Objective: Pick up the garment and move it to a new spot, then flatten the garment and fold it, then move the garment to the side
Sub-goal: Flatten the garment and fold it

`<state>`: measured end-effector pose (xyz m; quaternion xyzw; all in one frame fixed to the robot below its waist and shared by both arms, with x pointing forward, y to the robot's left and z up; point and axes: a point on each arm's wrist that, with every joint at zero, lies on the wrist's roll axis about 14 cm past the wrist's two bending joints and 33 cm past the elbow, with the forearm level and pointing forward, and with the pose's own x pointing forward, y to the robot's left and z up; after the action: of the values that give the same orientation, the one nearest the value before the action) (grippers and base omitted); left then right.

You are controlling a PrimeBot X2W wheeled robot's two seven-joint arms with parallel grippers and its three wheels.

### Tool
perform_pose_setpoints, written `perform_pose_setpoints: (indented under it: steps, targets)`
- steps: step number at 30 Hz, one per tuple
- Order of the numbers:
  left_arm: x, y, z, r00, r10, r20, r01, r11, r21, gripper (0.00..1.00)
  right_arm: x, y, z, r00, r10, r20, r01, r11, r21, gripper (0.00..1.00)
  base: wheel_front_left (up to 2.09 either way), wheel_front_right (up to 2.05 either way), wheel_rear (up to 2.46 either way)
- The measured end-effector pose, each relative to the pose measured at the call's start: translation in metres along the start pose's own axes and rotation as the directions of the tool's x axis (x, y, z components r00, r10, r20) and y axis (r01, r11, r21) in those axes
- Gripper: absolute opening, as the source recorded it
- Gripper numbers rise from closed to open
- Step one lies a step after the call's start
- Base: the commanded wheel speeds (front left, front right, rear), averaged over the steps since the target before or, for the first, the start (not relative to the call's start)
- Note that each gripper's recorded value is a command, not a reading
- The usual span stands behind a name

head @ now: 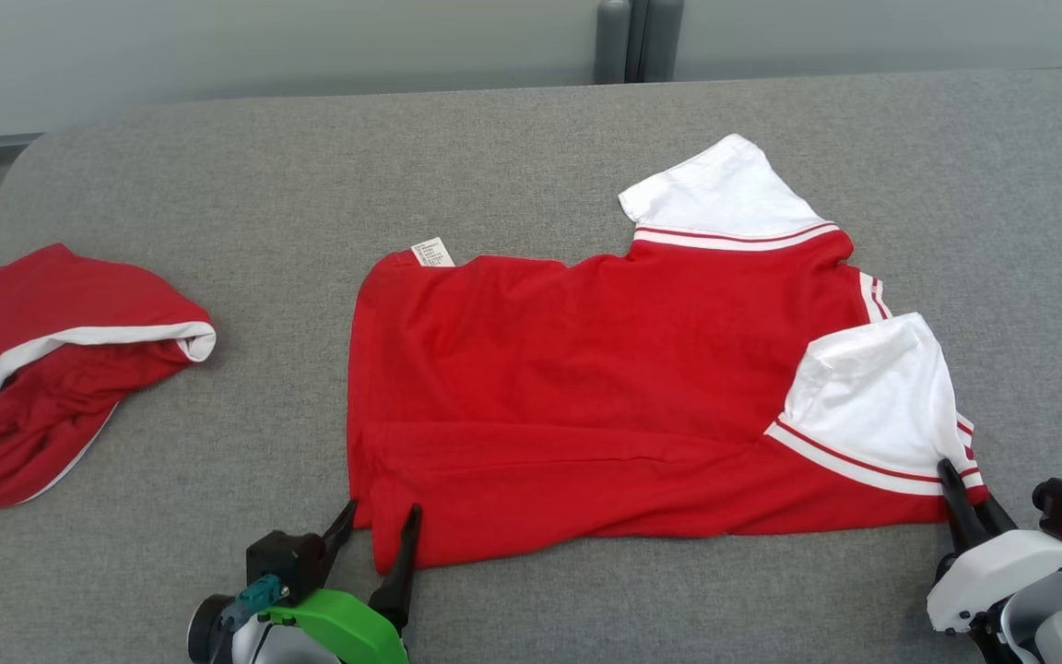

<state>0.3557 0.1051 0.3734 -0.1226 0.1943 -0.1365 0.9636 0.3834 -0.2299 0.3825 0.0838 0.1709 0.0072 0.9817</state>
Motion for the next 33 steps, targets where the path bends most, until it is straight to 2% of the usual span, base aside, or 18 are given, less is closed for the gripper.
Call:
perform_pose_setpoints:
  steps: [4, 5, 6, 7, 9, 11, 12, 13, 26, 33]
  targets:
    - [-0.001, -0.003, -0.003, 1.000, -0.015, -0.011, 0.015, 1.000, 0.001, 0.98, 0.001, 0.000, 0.000, 1.000, 0.000, 0.000, 0.000, 1.000, -0.001, 0.00, 0.00, 0.00, 0.00]
    - [-0.002, -0.003, -0.003, 1.000, -0.016, -0.012, 0.016, 1.000, 0.001, 0.91, 0.001, 0.000, 0.000, 1.000, 0.001, 0.001, -0.001, 1.000, -0.001, 0.00, 0.00, 0.00, 0.00]
    - [-0.002, -0.003, -0.004, 1.000, -0.018, -0.014, 0.018, 1.000, 0.002, 0.72, 0.001, 0.000, 0.001, 1.000, 0.001, 0.001, -0.001, 1.000, -0.001, 0.00, 0.00, 0.00, 0.00]
    - [-0.003, -0.003, -0.005, 1.000, -0.021, -0.017, 0.021, 1.000, 0.001, 0.49, 0.001, 0.000, 0.001, 1.000, 0.001, 0.002, -0.001, 1.000, -0.001, 0.00, 0.00, 0.00, 0.00]
    - [-0.003, -0.006, -0.007, 0.999, -0.030, -0.024, 0.030, 1.000, -0.006, 0.35, 0.001, 0.001, 0.001, 1.000, 0.002, 0.003, -0.002, 1.000, -0.001, 0.00, 0.00, 0.00, 0.00]
    - [-0.004, -0.009, -0.010, 0.999, -0.041, -0.035, 0.041, 0.999, -0.016, 0.16, 0.001, 0.002, 0.001, 1.000, 0.003, 0.003, -0.003, 1.000, -0.003, 0.00, 0.00, 0.00, 0.00]
    - [-0.005, -0.011, -0.012, 0.998, -0.048, -0.040, 0.047, 0.999, -0.018, 0.02, 0.001, 0.002, 0.001, 1.000, 0.004, 0.004, -0.004, 1.000, -0.003, 0.00, 0.00, 0.00, 0.00]
    - [-0.006, -0.012, -0.013, 0.998, -0.052, -0.045, 0.051, 0.999, -0.019, 0.00, 0.001, 0.002, 0.001, 1.000, 0.004, 0.004, -0.004, 1.000, -0.003, 0.00, 0.00, 0.00, 0.00]
    - [-0.008, -0.004, 0.004, 0.999, -0.035, 0.006, 0.035, 0.999, -0.023, 0.00, -0.003, 0.004, 0.012, 0.999, 0.004, 0.039, -0.004, 1.000, 0.004, 0.00, 0.00, 0.00, 0.00]
    - [-0.029, 0.002, -0.011, 0.999, -0.022, -0.032, 0.020, 0.998, -0.054, 0.00, -0.017, 0.010, 0.011, 0.999, 0.008, 0.051, -0.008, 1.000, 0.016, 0.00, 0.00, 0.00, 0.00]
